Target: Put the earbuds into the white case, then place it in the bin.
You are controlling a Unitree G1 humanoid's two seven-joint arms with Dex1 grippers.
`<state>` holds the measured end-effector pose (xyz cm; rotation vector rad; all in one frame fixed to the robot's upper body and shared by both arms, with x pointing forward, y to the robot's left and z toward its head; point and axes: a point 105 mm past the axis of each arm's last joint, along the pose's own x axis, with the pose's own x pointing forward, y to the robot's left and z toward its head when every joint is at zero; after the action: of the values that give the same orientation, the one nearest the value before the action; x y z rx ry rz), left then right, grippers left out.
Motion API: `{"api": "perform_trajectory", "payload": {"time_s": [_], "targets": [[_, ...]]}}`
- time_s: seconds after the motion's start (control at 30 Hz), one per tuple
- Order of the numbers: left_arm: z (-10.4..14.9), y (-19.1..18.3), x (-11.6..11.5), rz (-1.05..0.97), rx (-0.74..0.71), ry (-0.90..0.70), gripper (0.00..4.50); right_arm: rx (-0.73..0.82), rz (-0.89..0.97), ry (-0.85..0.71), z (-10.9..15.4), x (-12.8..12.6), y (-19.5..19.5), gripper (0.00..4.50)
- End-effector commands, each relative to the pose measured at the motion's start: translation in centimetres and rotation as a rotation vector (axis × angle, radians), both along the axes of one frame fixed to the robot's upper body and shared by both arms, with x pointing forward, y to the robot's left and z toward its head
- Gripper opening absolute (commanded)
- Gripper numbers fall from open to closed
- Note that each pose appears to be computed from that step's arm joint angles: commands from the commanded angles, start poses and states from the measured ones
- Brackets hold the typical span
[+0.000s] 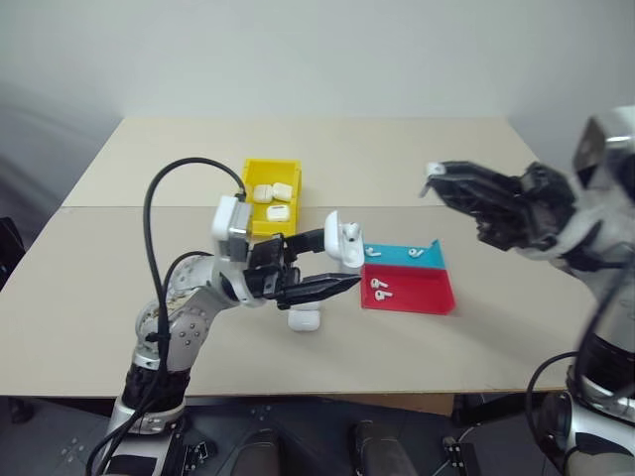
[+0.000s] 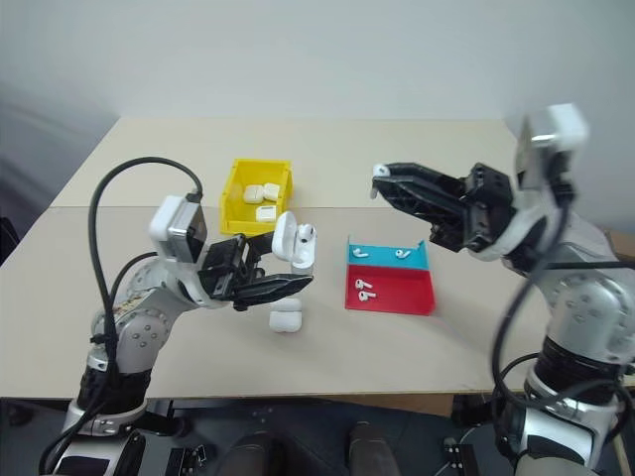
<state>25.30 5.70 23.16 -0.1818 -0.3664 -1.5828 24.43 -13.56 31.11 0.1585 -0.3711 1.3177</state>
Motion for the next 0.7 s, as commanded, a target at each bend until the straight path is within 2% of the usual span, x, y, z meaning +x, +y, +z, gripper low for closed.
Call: {"api": "perform_trajectory", "payload": {"time_s": [0.03,0.23,0.4,0.7], "targets": [[0.5,-0.7,-0.1,-0.028,-0.002,-0.043,2.78,0.005,0.066,-0.009,0.8,-2.8,1.5,0.63],[0.5,-1.7,0.1,-0.017,-0.004,-0.028,2.78,-0.062,0.079,0.077,-1.7,-3.4,3.2,0.63],[0.6,-2.1,-0.1,-0.014,-0.002,-0.021,2.78,-0.069,0.089,0.079,-1.6,-3.3,4.2,0.63],[0.6,-1.7,-0.4,-0.025,-0.009,-0.027,2.78,-0.147,0.090,0.113,-3.0,-2.6,4.1,0.63]]}}
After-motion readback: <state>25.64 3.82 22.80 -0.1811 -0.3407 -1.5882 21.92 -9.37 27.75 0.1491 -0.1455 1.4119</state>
